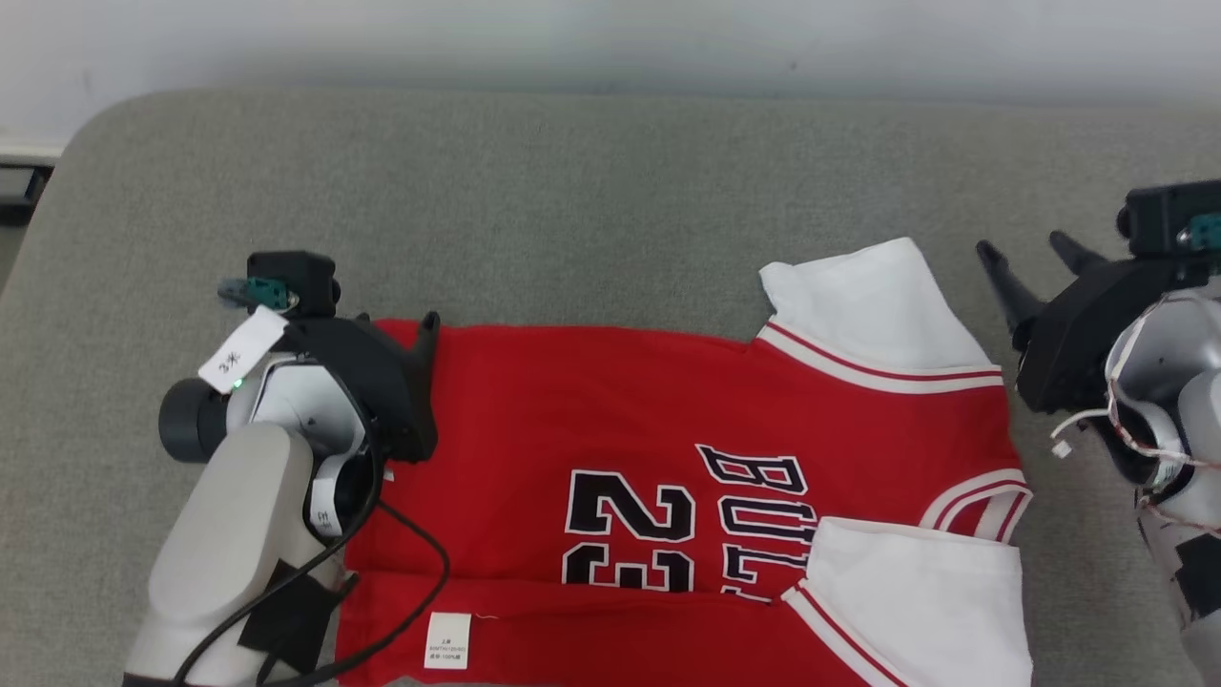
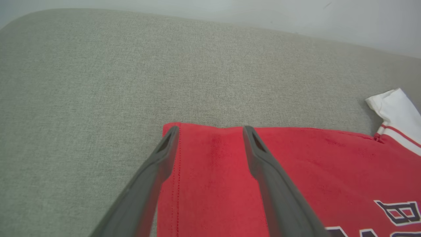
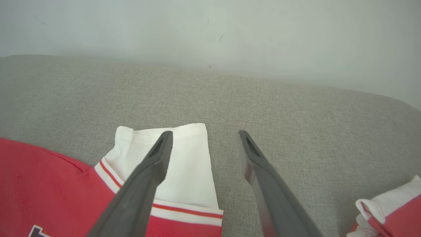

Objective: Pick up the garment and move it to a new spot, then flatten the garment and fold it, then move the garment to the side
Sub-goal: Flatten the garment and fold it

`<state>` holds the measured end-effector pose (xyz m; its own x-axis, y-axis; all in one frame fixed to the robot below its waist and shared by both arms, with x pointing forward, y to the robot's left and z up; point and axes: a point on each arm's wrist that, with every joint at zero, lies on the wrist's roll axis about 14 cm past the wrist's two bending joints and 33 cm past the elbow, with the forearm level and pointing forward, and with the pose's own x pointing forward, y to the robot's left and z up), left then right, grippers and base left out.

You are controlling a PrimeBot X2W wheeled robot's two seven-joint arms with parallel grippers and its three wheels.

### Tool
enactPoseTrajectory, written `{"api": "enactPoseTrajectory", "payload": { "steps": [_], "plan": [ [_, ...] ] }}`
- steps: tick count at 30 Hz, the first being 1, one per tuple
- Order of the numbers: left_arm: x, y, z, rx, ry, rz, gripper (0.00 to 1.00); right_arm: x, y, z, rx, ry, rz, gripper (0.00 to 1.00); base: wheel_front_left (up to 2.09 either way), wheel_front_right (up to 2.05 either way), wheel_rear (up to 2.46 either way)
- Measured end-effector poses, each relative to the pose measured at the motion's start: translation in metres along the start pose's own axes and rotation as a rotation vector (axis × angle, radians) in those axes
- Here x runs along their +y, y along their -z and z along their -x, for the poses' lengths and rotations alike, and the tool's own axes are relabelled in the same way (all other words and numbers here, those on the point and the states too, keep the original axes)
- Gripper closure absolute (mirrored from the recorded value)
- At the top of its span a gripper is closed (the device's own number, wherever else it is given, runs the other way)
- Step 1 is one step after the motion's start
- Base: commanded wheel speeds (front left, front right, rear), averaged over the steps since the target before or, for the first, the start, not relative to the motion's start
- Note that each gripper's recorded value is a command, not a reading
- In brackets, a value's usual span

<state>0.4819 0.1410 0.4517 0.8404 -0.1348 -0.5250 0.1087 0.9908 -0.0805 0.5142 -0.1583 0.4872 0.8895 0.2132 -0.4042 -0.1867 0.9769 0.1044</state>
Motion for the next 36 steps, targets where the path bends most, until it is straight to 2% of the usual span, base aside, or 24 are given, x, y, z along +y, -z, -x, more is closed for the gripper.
{"api": "enactPoseTrajectory", "payload": {
  "steps": [6,17,21,31,34,36],
  "plan": [
    [0.02,0.017,-0.023,0.101,-0.053,-0.005,0.0,-0.008,0.01,-0.039,0.072,0.042,-0.054,0.0,0.0,0.0,0.0],
    [0.044,0.047,-0.049,0.22,-0.109,0.008,0.0,0.006,0.061,-0.094,0.249,0.004,-0.06,0.0,0.0,0.0,0.0],
    [0.05,0.051,-0.051,0.233,-0.124,0.011,0.0,0.017,0.077,-0.102,0.304,-0.028,-0.045,0.0,0.0,0.0,0.0],
    [0.048,0.051,-0.051,0.237,-0.109,0.004,0.0,0.013,0.072,-0.105,0.314,-0.012,-0.051,0.0,0.0,0.0,0.0],
    [0.047,0.052,-0.051,0.241,-0.103,0.003,0.0,0.011,0.07,-0.107,0.316,0.003,-0.059,0.08,0.0,0.0,0.0],
    [0.047,0.051,-0.051,0.243,-0.097,0.002,0.0,0.01,0.071,-0.106,0.327,0.006,-0.061,0.09,0.0,0.0,0.0]
  ]
}}
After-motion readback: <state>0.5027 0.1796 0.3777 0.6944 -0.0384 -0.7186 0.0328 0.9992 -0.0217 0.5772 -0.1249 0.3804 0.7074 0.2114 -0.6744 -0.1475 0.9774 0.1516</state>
